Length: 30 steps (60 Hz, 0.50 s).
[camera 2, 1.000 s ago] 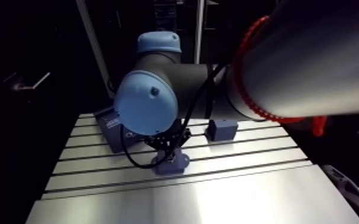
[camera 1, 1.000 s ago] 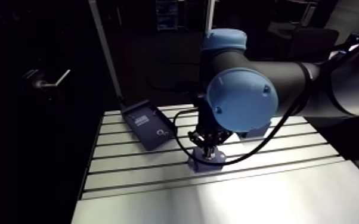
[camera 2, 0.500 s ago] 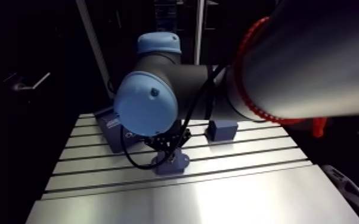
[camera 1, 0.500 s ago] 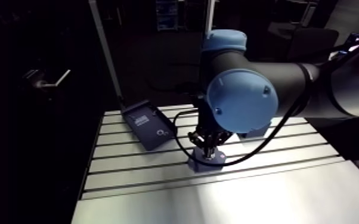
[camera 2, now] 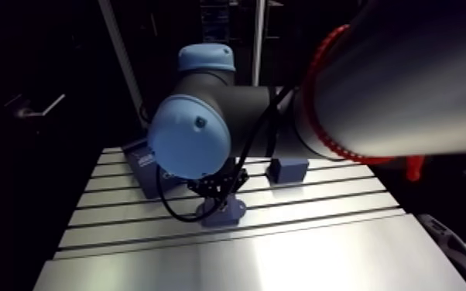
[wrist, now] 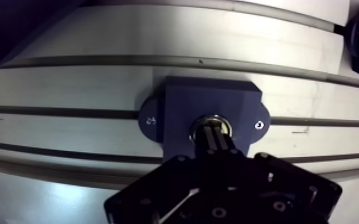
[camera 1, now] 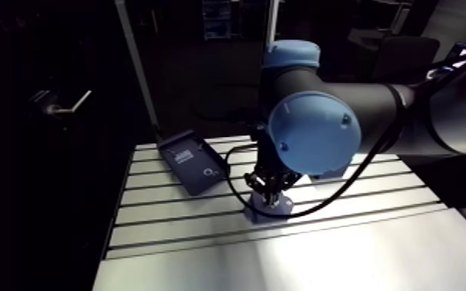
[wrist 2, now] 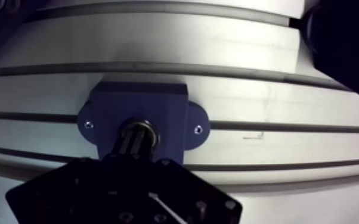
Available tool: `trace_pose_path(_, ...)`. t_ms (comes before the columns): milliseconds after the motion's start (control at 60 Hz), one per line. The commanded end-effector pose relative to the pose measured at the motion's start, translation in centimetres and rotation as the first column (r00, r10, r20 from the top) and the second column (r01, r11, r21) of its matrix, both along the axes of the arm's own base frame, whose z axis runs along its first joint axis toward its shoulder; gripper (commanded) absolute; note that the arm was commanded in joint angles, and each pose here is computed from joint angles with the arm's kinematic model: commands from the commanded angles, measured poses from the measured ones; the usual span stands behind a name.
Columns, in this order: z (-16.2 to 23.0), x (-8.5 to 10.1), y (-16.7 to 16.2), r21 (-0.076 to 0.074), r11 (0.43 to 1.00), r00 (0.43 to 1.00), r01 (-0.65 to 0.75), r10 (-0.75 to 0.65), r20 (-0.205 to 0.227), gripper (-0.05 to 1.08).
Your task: Pick up the bearing and press it into the housing until flush.
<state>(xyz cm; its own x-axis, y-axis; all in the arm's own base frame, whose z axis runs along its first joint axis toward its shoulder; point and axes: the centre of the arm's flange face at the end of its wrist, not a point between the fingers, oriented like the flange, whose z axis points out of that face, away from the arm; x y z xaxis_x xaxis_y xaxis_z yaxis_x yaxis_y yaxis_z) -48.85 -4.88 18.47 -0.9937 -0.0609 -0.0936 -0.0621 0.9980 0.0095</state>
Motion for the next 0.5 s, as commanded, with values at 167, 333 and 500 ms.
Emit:
trace_pose_path(167, -0.09, 0.03, 0.06, 0.0, 1.0, 1.0, 0.001, -0.001, 0.002, 1.06)
trace_pose_path(333, -0.09, 0.04, -0.01, 0.0, 1.0, 1.0, 0.0, 0.0, 0.002, 1.06)
trace_pose_path(500, -0.15, 0.04, -0.01, 0.0, 1.0, 1.0, -0.002, 0.002, 0.004, 1.06)
